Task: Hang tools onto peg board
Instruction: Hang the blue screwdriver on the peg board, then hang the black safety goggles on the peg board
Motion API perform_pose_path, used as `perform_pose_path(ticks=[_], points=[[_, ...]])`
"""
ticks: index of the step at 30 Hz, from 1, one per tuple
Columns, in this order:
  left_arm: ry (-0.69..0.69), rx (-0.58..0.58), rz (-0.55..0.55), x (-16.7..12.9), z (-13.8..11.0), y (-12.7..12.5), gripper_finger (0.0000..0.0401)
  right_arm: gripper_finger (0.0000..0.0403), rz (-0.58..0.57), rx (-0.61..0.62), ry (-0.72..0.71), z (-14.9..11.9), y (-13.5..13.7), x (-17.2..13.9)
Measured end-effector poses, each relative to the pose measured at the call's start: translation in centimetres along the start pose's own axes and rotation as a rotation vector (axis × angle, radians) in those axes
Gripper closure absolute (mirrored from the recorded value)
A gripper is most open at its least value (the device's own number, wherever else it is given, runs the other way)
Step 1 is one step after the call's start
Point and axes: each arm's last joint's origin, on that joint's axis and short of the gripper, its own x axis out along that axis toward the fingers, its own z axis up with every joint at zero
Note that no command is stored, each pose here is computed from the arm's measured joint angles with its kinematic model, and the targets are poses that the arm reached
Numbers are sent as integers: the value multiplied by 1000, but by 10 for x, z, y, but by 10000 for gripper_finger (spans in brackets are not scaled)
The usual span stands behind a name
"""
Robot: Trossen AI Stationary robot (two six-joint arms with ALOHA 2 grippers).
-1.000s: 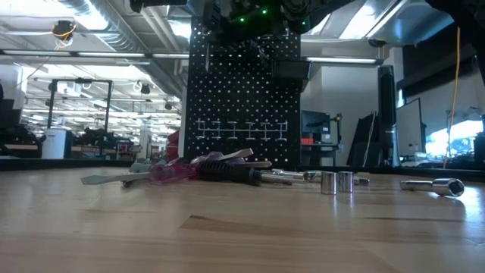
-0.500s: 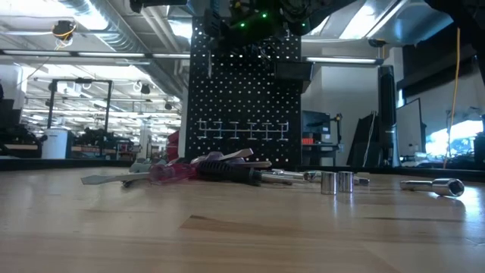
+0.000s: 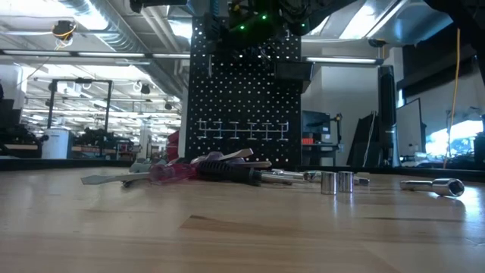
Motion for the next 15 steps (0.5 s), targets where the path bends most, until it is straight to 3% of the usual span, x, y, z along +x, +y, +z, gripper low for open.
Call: perform_pose_path(ticks=[8, 15], points=[[2, 1, 0, 0, 0, 0, 233, 250, 17, -40, 32, 2, 9, -7], [10, 6, 0, 0, -1, 0, 233, 238, -58, -104, 89, 3, 21, -18]])
